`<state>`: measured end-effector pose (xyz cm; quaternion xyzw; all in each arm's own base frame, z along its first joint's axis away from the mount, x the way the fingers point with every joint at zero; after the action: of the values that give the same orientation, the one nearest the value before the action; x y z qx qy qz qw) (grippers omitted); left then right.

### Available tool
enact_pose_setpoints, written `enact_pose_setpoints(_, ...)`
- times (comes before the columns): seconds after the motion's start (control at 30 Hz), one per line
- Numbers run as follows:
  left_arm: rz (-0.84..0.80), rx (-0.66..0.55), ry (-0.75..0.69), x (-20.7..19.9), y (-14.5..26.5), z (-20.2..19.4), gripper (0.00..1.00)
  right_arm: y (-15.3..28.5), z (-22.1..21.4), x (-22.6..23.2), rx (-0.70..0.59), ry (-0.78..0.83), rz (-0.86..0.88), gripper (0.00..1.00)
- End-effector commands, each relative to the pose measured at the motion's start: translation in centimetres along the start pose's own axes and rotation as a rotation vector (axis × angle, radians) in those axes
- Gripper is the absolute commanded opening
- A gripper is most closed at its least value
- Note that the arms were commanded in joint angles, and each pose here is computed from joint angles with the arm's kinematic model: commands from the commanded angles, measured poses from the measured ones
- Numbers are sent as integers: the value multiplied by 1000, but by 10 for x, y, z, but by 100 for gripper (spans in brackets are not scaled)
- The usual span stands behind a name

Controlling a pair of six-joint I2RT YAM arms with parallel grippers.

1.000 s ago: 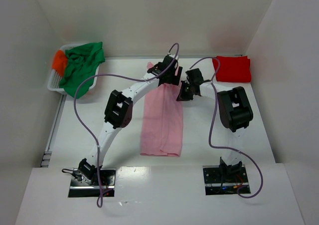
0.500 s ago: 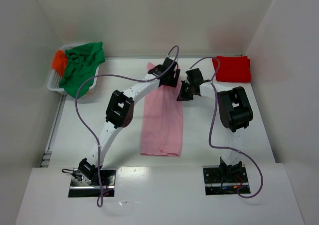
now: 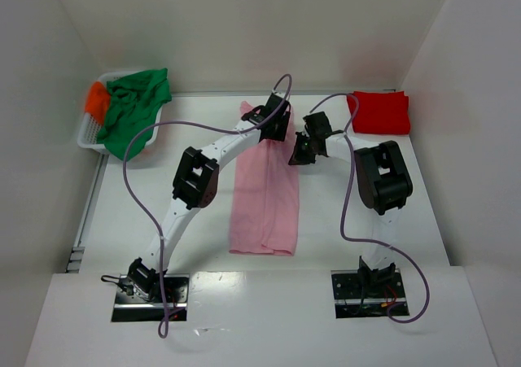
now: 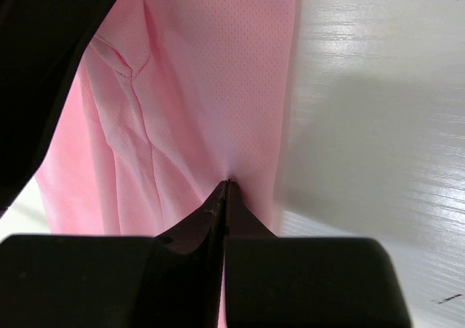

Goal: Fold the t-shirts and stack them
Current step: Rotate the tshirt 90 degrees

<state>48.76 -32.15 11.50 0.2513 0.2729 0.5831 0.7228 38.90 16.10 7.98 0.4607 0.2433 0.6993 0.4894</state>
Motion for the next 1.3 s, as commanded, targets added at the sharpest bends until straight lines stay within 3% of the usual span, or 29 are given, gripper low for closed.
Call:
enact_pose_setpoints(0.0,5,-29,1,-2,0,8,60,-14,-12,-5,51,16,-63,0)
enact_pose_setpoints(0.13,5,-29,1,-2,0,8,46,-17,-14,-7,59,14,-67,0)
enact_pose_setpoints(0.27,8,-21,-1,-2,5,9,21,-17,-14,-8,56,15,-75,0)
enact_pose_setpoints(0.4,10,-15,35,-2,13,11,14,-17,-14,-8,56,15,-75,0)
enact_pose_setpoints(0.63,21,-40,137,17,33,14,14,-17,-14,-8,56,15,-75,0)
enact_pose_setpoints(0.87,42,-28,238,41,43,-3,32,-20,-16,-9,64,13,-78,0)
enact_pose_setpoints(0.97,37,-21,281,50,40,-5,49,-20,-16,-9,64,13,-78,0)
enact_pose_setpoints(1.07,-5,-36,303,49,39,1,75,-21,-17,-6,67,20,-75,0)
enact_pose_setpoints(1.27,-16,-98,327,60,38,26,78,-23,-16,-7,64,21,-83,0)
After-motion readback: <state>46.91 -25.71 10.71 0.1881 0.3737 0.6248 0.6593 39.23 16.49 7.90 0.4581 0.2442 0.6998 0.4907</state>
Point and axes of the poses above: each gripper's point midway between its finger pads, its own y axis back along the fingers, its own x axis along the line the jaws close on, z = x × y, the point moved 8 cm from there along y, back along the fingers, and after that the axes turned 6 degrees about y, right-handed, at the moved point
